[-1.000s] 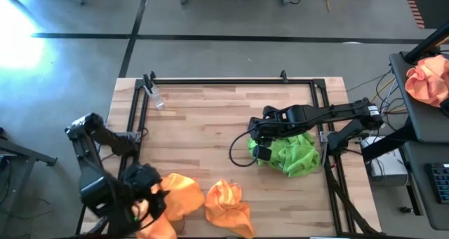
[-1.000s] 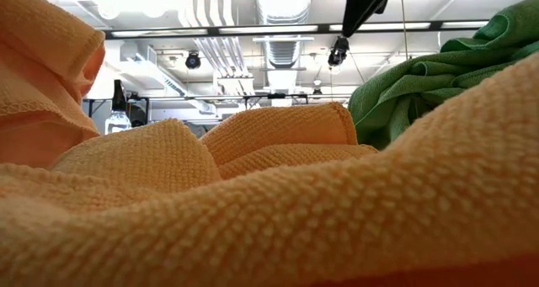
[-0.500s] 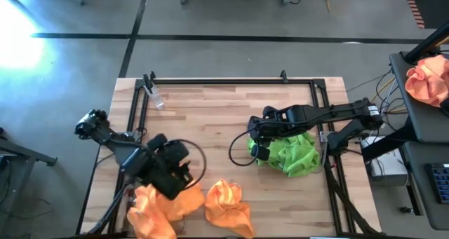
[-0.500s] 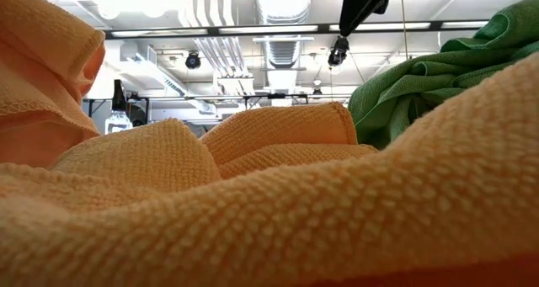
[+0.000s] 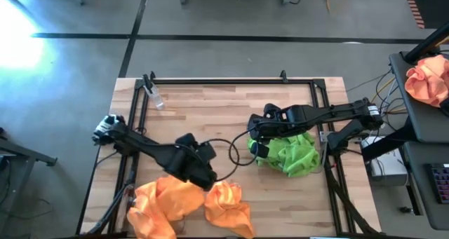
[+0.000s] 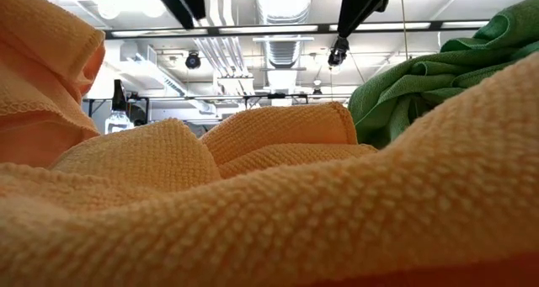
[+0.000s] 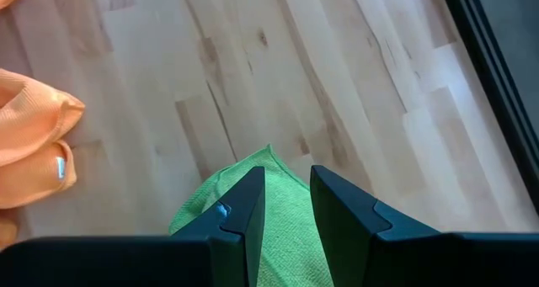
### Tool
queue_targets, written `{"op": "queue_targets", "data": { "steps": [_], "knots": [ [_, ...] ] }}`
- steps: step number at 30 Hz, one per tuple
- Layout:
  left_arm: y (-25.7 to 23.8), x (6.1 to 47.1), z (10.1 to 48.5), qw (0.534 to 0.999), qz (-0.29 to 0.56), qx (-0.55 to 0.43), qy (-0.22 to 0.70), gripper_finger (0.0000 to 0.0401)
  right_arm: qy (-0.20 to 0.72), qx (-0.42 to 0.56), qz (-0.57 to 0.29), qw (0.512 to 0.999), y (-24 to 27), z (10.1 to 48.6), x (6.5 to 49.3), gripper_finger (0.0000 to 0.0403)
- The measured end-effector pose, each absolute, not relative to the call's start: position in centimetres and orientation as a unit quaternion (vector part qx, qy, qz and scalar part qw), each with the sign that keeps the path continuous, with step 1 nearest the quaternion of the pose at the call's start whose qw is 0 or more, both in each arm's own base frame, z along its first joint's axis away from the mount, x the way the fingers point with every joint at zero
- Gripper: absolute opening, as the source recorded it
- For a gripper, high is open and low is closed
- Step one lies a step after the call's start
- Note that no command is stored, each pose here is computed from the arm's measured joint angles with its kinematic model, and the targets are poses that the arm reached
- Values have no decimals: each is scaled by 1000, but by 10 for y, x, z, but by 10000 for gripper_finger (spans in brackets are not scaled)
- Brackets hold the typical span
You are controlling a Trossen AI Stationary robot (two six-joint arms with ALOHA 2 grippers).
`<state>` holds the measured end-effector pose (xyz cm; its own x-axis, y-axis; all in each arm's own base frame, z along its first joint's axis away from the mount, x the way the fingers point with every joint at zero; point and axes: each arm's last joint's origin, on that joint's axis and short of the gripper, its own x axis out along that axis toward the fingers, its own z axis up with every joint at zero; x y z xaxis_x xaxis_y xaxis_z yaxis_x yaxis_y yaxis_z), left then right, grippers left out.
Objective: Sort microfiber towel by color & place in baskets
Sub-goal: Put the left yellow towel into the left transparent bin, then put the yellow towel into the left transparent bin
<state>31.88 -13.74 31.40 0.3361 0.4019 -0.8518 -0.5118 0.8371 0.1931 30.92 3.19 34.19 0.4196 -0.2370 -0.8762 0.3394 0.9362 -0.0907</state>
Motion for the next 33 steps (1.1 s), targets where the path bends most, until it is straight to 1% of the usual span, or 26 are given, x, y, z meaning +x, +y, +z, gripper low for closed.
{"op": "queue_targets", "data": {
  "steps": [4,9,13,17,22,28,33],
  "knots": [
    [-143,332,310,812,269,-27,517,216,511,50,-172,841,32,342,309,91],
    [-150,347,318,812,254,1,525,216,511,50,-172,841,32,342,309,91],
    [-156,355,328,802,255,19,539,216,511,52,-174,840,32,342,309,91],
    [-169,363,332,811,204,8,549,216,515,51,-175,838,32,341,308,91],
    [-187,367,324,811,184,22,555,216,525,48,-176,832,32,341,306,91],
    [-191,373,307,800,203,26,564,216,545,34,-187,817,30,339,301,91],
    [-198,378,291,789,205,19,578,216,545,37,-190,816,30,339,301,91]
  ]
}}
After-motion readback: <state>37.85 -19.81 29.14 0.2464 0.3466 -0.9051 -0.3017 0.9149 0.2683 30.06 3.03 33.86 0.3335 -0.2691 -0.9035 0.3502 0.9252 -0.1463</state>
